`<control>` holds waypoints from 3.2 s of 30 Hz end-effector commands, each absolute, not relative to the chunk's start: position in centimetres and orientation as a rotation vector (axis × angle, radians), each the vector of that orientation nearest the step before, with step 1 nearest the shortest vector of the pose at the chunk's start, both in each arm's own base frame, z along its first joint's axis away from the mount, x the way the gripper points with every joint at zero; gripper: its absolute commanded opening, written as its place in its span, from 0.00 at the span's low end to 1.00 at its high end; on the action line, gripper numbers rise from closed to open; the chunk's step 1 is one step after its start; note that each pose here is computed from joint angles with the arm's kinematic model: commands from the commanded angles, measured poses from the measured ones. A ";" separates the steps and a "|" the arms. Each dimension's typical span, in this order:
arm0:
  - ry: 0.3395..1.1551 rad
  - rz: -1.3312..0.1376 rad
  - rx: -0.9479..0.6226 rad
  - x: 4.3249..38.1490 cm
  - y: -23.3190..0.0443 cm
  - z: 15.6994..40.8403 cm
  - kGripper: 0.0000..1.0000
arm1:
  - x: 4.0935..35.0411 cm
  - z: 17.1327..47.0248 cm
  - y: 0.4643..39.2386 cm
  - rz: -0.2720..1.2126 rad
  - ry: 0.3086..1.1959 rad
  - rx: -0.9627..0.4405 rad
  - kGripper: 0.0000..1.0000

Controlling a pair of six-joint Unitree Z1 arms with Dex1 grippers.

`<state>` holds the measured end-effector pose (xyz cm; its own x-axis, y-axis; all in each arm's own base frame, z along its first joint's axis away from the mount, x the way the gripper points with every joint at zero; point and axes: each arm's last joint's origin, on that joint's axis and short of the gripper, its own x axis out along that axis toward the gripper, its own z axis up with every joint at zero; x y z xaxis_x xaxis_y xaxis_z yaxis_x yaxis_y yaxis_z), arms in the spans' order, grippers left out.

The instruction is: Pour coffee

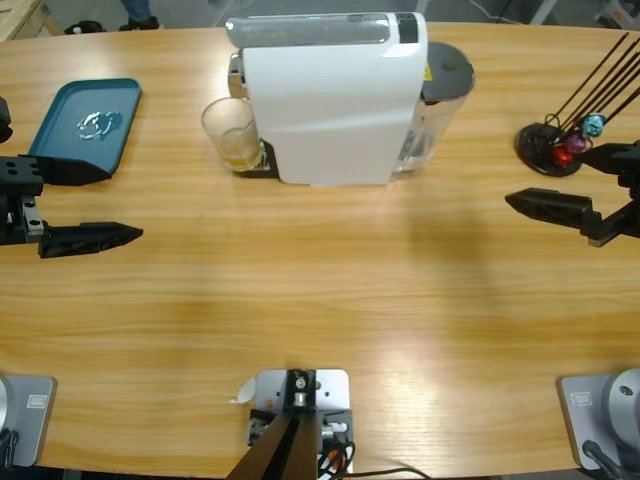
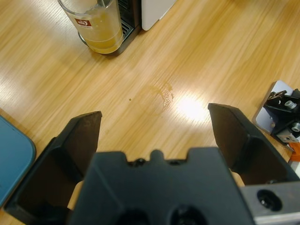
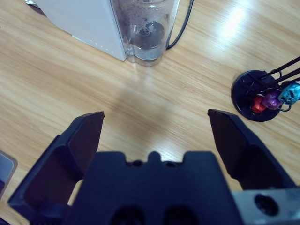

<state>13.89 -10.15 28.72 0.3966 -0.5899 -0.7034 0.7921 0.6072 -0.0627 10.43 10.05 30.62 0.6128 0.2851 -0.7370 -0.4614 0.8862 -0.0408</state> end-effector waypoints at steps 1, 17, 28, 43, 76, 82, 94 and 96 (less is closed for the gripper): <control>0.814 -0.903 0.301 14.0 -10.2 27.2 0.99 | 10.5 29.3 10.3 0.418 0.844 -0.268 1.00; 0.811 -0.902 0.301 14.0 -10.1 27.2 0.99 | 10.5 29.3 10.3 0.418 0.843 -0.267 1.00; 0.820 -0.900 0.302 14.1 -10.2 27.1 0.99 | 10.5 29.3 10.3 0.423 0.845 -0.265 1.00; 0.823 -0.894 0.306 14.1 -10.2 26.9 0.99 | 11.0 28.8 10.9 0.423 0.868 -0.278 1.00; 0.793 -0.914 0.249 13.3 -9.6 27.7 0.99 | 10.1 29.3 10.7 0.475 0.849 -0.285 1.00; 0.804 -0.912 0.217 13.5 -9.2 27.7 0.99 | 9.7 29.3 11.0 0.509 0.836 -0.309 1.00; 0.809 -0.933 0.199 15.8 -10.5 28.5 0.99 | 9.6 29.2 11.1 0.517 0.830 -0.308 1.00; 0.797 -0.919 0.199 16.1 -10.3 28.7 0.99 | 9.6 29.2 11.1 0.518 0.830 -0.308 1.00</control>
